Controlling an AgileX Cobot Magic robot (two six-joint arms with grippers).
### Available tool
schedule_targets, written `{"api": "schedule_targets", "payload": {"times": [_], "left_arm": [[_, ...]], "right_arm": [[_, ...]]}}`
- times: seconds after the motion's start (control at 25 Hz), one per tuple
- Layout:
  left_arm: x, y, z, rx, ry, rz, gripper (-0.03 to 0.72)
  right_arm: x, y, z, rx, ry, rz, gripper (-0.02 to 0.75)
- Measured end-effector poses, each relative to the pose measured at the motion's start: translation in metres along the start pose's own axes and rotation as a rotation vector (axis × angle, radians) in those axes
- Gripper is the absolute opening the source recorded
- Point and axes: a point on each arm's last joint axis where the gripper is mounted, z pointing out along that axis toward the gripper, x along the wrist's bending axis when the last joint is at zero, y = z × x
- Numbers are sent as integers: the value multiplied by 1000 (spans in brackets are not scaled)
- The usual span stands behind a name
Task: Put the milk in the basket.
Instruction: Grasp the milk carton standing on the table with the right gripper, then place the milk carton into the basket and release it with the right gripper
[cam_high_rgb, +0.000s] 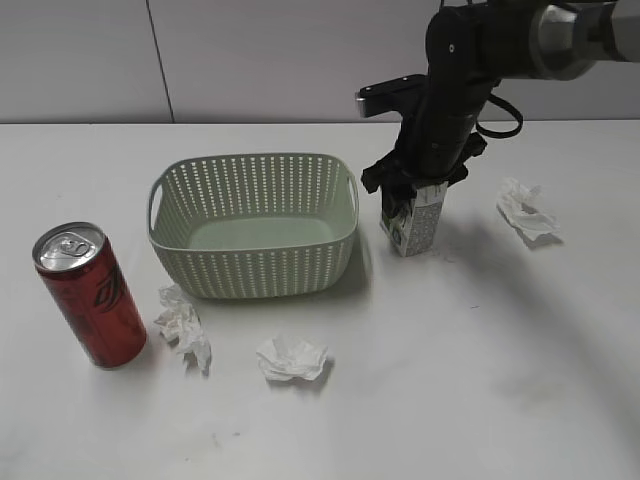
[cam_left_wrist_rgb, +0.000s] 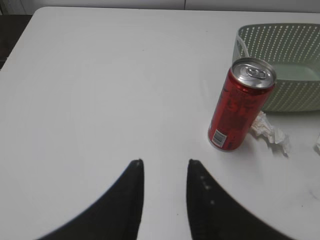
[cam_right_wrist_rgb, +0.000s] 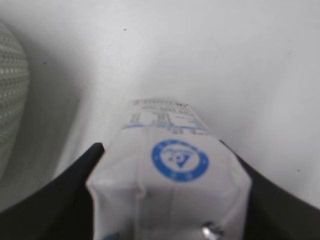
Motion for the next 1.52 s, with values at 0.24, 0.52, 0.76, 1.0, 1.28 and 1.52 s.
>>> {"api": "schedule_targets", "payload": {"times": [0.24, 0.52, 0.76, 1.0, 1.28, 1.52], "left_arm": [[0, 0, 0, 0, 0, 0, 235], [0, 0, 0, 0, 0, 0, 235], [0, 0, 0, 0, 0, 0, 235], [0, 0, 0, 0, 0, 0, 235], [0, 0, 0, 0, 0, 0, 235], [0, 0, 0, 0, 0, 0, 235]], "right_arm": [[-1, 3, -4, 15, -12, -9, 365], [-3, 11, -29, 45, -25, -37, 365], [0, 19, -100, -61, 10, -94, 364], [28, 17, -162, -187, 58, -165, 364], [85, 18, -162, -232, 117, -290, 363], [108, 25, -115, -205, 130, -339, 363]]}}
